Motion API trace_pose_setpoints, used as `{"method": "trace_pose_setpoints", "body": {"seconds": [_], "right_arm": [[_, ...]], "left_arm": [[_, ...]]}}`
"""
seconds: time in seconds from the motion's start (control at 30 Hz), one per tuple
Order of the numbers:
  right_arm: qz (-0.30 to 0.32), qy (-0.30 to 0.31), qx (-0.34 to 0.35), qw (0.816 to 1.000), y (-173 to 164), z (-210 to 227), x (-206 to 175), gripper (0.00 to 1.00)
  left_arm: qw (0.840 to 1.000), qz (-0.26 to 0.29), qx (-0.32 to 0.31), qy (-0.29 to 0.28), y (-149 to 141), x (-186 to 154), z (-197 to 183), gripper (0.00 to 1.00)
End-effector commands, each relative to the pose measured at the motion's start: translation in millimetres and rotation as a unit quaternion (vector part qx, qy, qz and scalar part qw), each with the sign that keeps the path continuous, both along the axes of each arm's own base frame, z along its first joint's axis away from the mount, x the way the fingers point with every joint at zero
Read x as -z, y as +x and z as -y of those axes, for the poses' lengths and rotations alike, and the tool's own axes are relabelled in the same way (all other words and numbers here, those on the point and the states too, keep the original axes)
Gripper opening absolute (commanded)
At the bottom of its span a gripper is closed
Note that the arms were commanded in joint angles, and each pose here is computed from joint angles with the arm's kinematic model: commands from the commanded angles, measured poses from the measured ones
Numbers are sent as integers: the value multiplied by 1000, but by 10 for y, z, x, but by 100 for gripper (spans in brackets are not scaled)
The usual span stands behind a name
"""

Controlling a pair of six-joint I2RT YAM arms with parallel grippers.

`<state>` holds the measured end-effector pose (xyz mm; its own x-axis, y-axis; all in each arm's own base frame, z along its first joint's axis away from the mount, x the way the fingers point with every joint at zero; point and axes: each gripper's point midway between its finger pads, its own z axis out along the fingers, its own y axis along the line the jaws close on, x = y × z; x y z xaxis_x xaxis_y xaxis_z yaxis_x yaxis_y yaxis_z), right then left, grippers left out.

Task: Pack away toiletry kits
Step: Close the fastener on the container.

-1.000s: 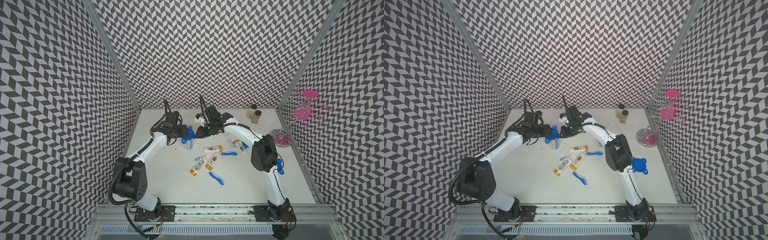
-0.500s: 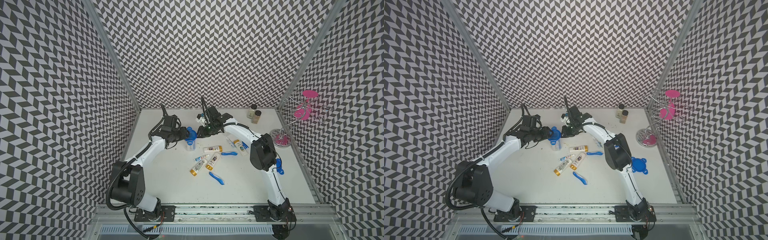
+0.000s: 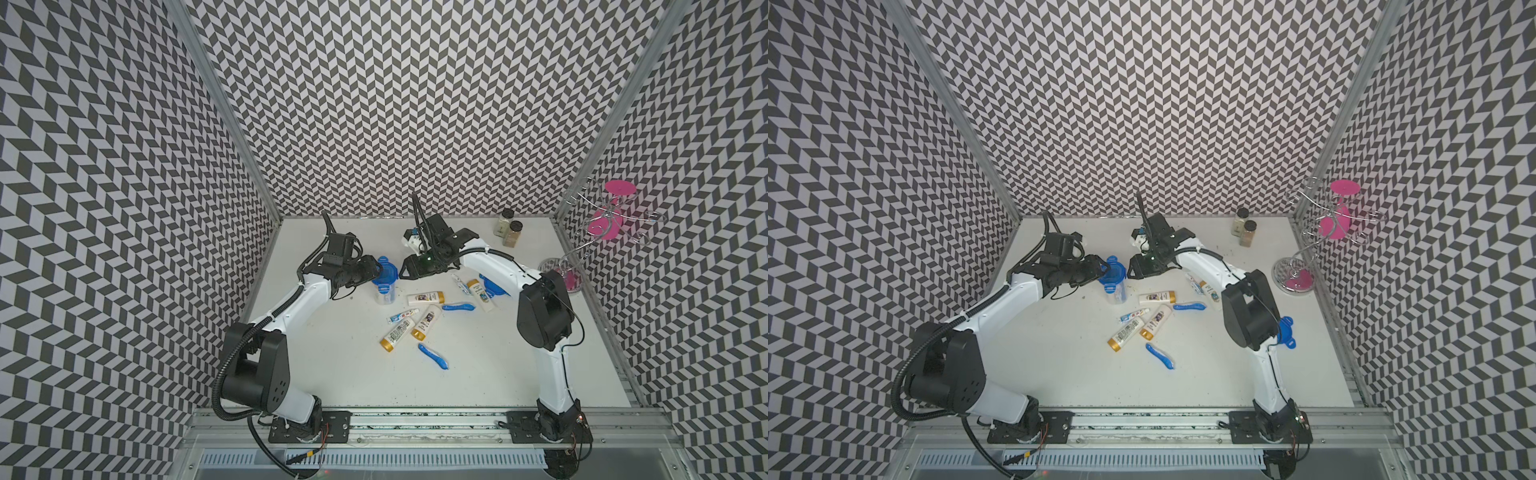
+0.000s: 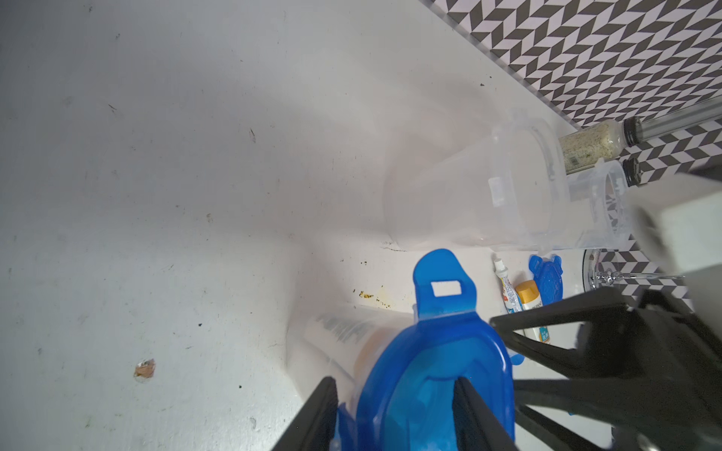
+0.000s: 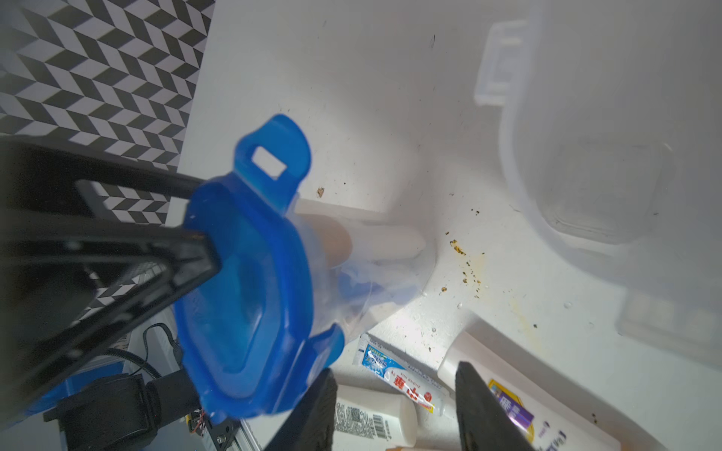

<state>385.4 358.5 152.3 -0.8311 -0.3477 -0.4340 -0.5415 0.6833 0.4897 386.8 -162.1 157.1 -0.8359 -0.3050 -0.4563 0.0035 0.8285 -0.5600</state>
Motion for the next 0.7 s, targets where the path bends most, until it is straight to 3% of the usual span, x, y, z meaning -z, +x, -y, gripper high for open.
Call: {"method": "trace_pose_setpoints", "body": {"seconds": [0.0, 0.13, 0.37, 0.5, 0.67], "right_arm": [[60, 17, -4, 998, 11, 25, -480, 51], [74, 15, -13, 997, -98, 11, -647, 53], [52, 21, -38, 998, -227, -63, -506, 51], [49, 19, -42, 998, -221, -79, -465, 45], [43, -7, -42, 998, -200, -34, -265, 37]], "left_arm": [[996, -89, 3, 27, -305, 442, -78, 49], [997, -77, 3, 20, -282, 296, -85, 51], [999, -11, -9, 49, -96, -270, -204, 68], [998, 12, -14, 56, 52, -396, -258, 66], [994, 0, -24, 105, 223, -243, -356, 56]]}}
